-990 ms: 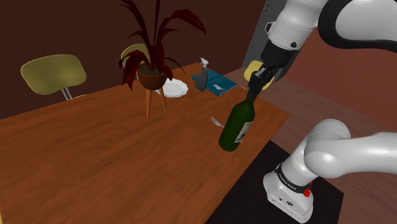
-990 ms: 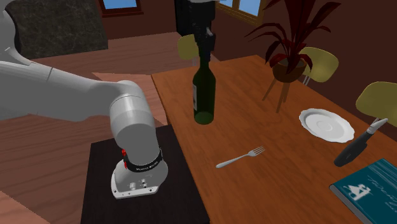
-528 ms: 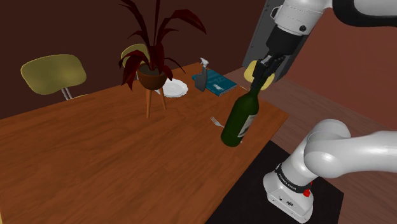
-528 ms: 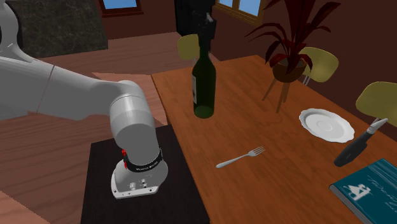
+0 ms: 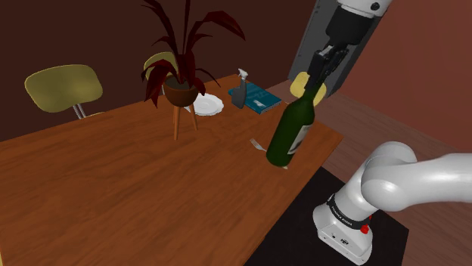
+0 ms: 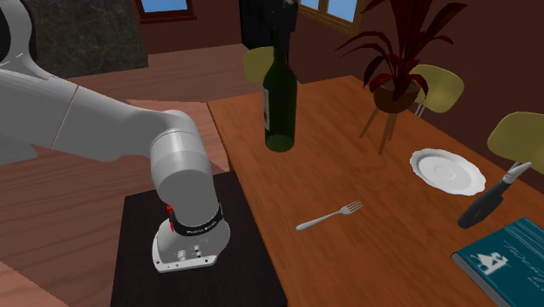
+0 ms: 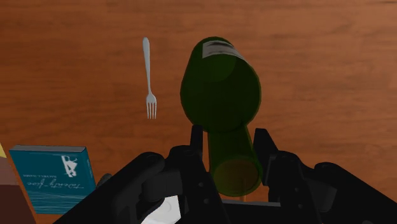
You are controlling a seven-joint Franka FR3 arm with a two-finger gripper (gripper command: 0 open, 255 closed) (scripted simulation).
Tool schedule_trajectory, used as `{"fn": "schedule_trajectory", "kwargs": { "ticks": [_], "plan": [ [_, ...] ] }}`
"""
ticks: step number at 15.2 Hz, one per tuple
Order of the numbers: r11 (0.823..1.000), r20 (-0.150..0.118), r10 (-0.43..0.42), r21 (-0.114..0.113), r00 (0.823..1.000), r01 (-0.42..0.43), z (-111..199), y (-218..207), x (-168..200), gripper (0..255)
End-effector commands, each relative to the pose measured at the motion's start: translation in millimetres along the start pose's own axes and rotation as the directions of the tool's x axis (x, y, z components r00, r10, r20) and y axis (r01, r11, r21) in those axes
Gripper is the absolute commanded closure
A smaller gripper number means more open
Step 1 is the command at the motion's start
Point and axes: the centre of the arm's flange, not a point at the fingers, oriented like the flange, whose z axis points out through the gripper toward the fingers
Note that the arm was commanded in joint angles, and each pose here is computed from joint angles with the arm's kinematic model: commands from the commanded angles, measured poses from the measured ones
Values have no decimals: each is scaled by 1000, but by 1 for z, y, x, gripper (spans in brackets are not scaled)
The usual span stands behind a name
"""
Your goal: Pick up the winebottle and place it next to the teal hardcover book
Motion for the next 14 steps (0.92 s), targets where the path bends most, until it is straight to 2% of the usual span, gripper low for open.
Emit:
{"fn": "schedule_trajectory", "kwargs": {
  "ticks": [1,14],
  "plan": [
    [1000,0,0,0,1000,0,-11,0,1,255],
    [1000,0,0,0,1000,0,-79,0,6,255]
  ]
}}
